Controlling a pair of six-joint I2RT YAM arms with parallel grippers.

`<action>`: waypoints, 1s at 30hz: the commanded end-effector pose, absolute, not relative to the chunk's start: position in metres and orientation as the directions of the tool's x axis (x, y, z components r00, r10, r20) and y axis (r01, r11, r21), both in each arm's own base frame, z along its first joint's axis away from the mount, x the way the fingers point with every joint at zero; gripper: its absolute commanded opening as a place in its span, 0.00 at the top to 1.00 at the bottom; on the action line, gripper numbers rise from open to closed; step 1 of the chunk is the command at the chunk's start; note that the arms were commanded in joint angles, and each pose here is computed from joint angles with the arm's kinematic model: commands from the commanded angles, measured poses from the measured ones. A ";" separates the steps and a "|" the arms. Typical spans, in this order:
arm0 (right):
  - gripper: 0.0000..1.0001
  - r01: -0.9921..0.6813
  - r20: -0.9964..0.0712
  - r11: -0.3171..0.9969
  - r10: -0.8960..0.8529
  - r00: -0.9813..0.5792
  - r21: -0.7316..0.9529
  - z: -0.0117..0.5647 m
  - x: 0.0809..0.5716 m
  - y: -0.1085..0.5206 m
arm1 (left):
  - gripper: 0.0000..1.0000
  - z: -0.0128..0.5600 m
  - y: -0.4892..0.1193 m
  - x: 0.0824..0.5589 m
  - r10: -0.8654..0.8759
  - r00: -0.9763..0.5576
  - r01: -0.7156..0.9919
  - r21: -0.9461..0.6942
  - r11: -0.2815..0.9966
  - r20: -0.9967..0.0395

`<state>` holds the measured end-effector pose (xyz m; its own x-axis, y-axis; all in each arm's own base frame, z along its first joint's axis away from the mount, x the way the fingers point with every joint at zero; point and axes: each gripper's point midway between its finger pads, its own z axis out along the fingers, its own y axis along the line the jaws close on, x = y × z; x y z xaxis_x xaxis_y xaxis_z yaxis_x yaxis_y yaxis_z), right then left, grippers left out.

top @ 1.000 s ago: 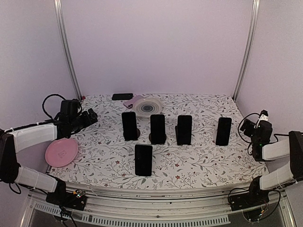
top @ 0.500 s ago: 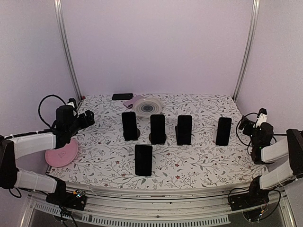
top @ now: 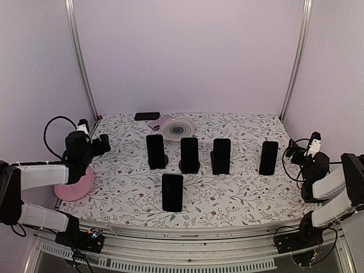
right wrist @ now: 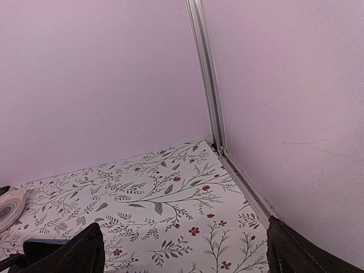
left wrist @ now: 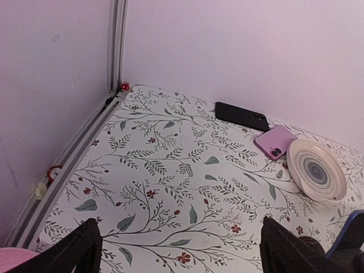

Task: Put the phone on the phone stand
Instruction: Reset both arms

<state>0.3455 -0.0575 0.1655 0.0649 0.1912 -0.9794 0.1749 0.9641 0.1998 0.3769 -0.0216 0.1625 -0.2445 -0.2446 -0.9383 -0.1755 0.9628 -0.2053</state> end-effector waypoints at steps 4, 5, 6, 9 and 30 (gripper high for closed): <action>0.01 0.098 -0.978 0.984 0.133 0.162 0.150 0.180 0.333 -0.039 | 0.03 0.190 0.001 0.379 -0.149 -0.110 -0.248 -0.118 0.961 -0.983; 0.01 0.100 -0.980 0.985 0.122 0.160 0.139 0.176 0.334 -0.037 | 0.03 0.192 0.003 0.378 -0.142 -0.096 -0.256 -0.114 0.960 -0.985; 0.01 0.099 -0.980 0.987 0.111 0.164 0.129 0.176 0.333 -0.036 | 0.03 0.195 0.003 0.377 -0.132 -0.083 -0.256 -0.107 0.961 -0.988; 0.01 0.115 -0.980 0.985 0.112 0.162 0.131 0.175 0.331 -0.038 | 0.03 0.200 0.005 0.376 -0.104 -0.054 -0.259 -0.087 0.962 -0.993; 0.01 0.124 -0.978 0.983 0.116 0.175 0.138 0.176 0.329 -0.039 | 0.03 0.213 0.018 0.351 0.100 0.096 -0.311 0.066 0.948 -0.990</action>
<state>0.3345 -0.0394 0.1514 0.0698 0.1325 -0.9887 0.1330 0.9811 0.1409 0.3592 0.0063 0.2066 0.0683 0.0458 -0.9966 -0.2539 0.9668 0.0270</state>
